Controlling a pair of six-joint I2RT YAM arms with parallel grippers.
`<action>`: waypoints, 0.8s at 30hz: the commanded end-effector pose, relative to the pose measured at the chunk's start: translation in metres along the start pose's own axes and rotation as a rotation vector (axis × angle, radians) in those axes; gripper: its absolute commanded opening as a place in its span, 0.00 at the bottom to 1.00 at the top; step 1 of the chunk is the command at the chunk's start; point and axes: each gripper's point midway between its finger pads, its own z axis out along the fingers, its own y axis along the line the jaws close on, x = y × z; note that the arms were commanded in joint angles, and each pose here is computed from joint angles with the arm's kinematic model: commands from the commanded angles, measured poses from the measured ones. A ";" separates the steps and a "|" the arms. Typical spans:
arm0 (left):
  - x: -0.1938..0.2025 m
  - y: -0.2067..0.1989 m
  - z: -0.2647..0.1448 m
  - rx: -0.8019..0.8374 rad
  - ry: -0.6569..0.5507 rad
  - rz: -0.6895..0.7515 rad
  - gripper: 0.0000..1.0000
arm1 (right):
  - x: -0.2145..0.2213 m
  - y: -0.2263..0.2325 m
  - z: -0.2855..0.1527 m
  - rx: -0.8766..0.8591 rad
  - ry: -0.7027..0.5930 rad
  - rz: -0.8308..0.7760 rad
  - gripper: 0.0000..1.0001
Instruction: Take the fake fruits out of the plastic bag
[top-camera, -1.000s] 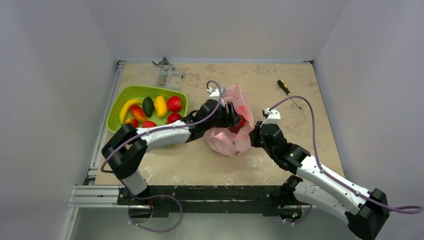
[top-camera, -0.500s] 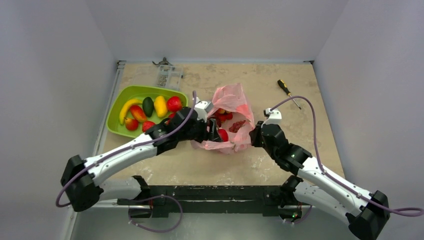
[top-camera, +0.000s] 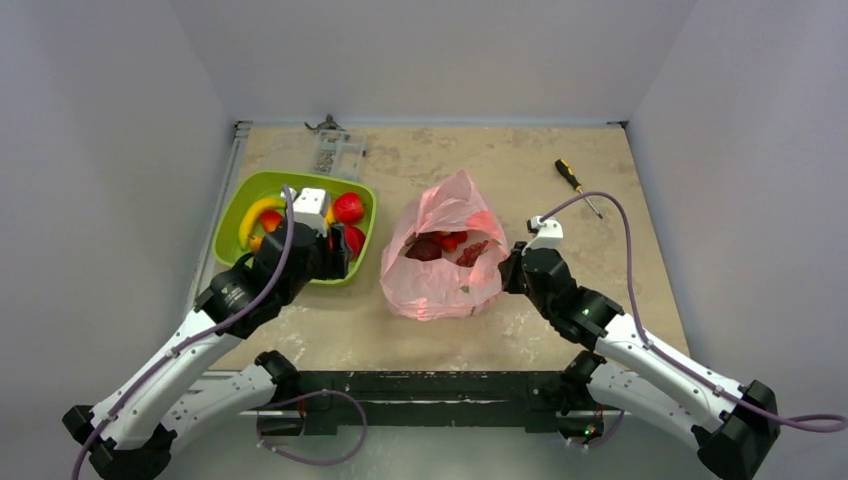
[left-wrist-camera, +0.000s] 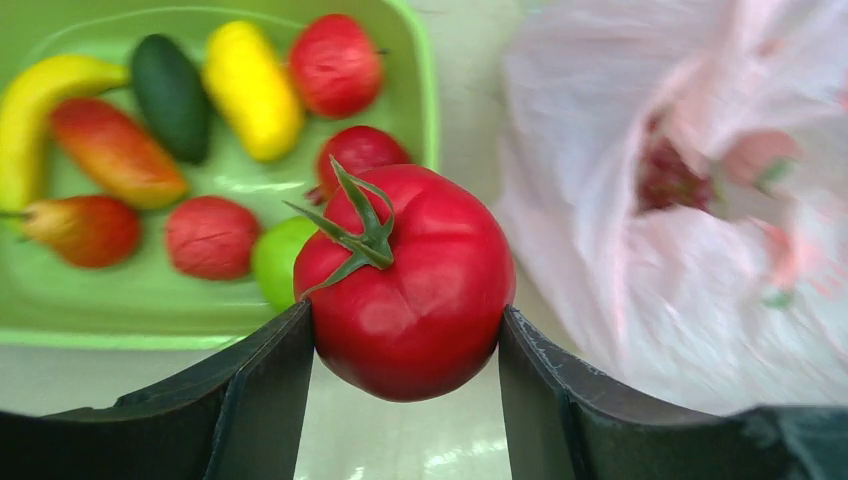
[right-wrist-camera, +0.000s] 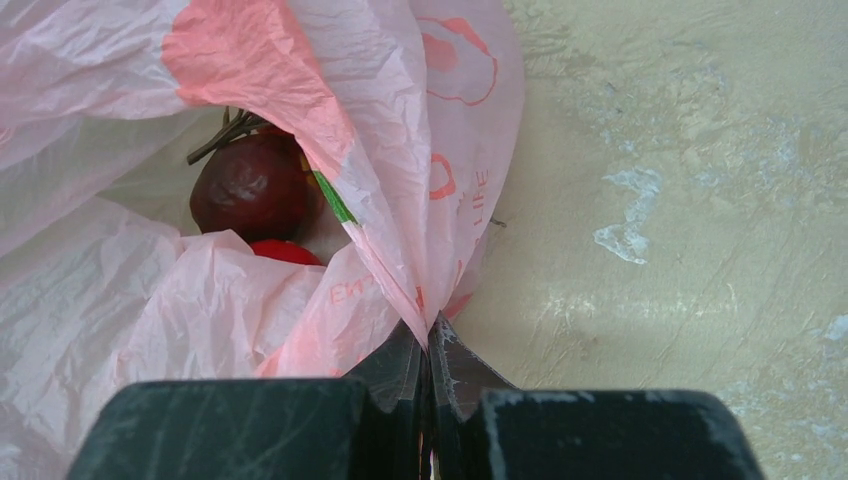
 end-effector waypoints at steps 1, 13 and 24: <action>-0.010 0.058 0.009 -0.325 -0.015 -0.041 0.00 | -0.015 0.002 -0.002 0.006 -0.048 0.008 0.00; -0.002 0.123 0.079 -0.598 0.065 -0.321 0.09 | -0.012 0.004 -0.003 -0.010 -0.032 0.004 0.00; 0.015 0.142 0.089 -0.617 0.137 -0.459 1.00 | -0.008 0.008 0.003 -0.014 -0.009 -0.016 0.00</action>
